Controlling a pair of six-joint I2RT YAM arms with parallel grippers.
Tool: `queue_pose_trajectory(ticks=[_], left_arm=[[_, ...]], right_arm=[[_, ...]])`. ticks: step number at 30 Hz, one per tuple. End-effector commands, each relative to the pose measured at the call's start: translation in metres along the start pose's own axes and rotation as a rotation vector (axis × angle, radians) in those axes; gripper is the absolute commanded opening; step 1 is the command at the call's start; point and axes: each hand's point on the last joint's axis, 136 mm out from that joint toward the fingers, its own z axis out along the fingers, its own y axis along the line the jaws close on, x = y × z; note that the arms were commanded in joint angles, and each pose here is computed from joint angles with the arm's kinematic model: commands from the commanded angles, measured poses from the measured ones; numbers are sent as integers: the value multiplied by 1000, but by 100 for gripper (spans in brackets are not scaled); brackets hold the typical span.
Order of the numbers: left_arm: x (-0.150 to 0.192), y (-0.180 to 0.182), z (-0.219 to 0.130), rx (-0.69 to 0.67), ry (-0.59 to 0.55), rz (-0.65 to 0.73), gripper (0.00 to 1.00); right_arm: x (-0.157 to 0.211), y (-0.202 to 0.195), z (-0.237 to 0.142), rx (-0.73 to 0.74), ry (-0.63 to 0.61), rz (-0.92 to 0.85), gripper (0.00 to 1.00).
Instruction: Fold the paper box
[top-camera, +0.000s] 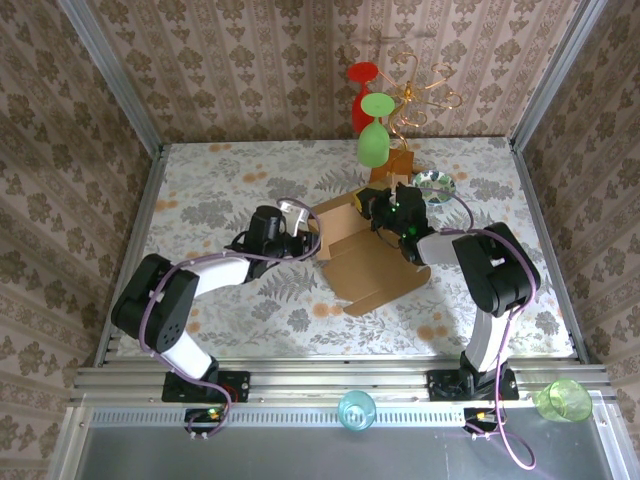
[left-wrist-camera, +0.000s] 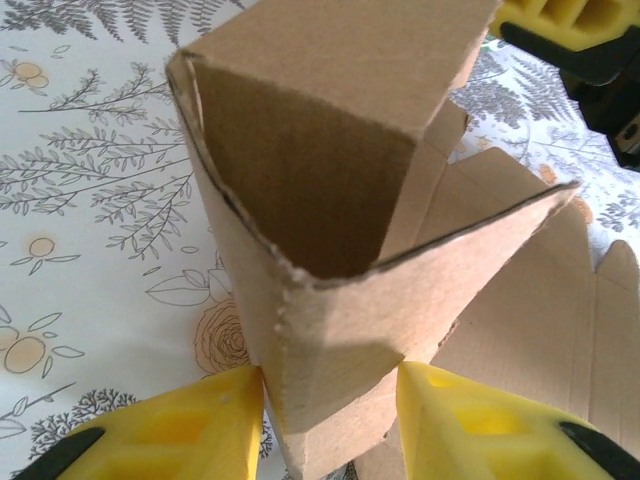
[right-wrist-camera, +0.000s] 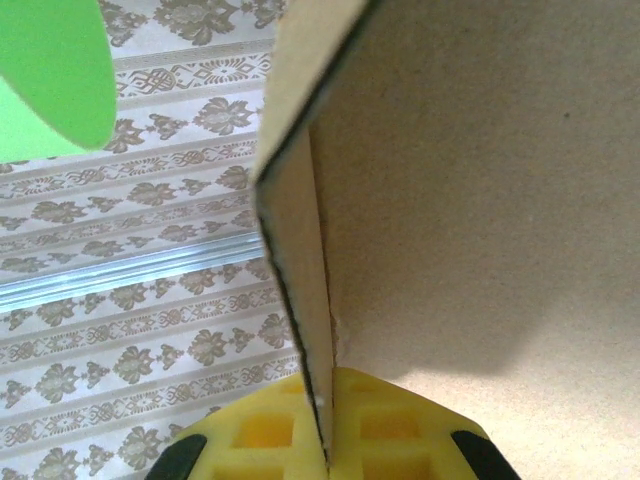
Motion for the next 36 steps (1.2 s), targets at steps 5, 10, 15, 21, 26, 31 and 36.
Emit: queue_pose_trajectory(ticks=[5, 10, 15, 21, 26, 31, 36], left_arm=[[-5, 8, 0, -138, -57, -3, 35], [-5, 10, 2, -175, -69, 6, 35], [-3, 7, 6, -182, -70, 15, 36], [3, 11, 9, -233, -81, 9, 38], [0, 15, 11, -284, -110, -5, 37], [-2, 13, 17, -309, -122, -1, 36], [-2, 15, 21, -348, -131, -15, 40]], right_arm=[[6, 0, -11, -95, 11, -16, 0], [8, -11, -19, -111, 11, -12, 0], [8, -15, -20, -120, 11, -4, 0], [9, -15, -20, -119, 10, 5, 0], [10, -16, -19, -115, 9, 12, 0], [10, -15, -19, -114, 1, 23, 0], [12, -14, -18, -113, -3, 31, 0]])
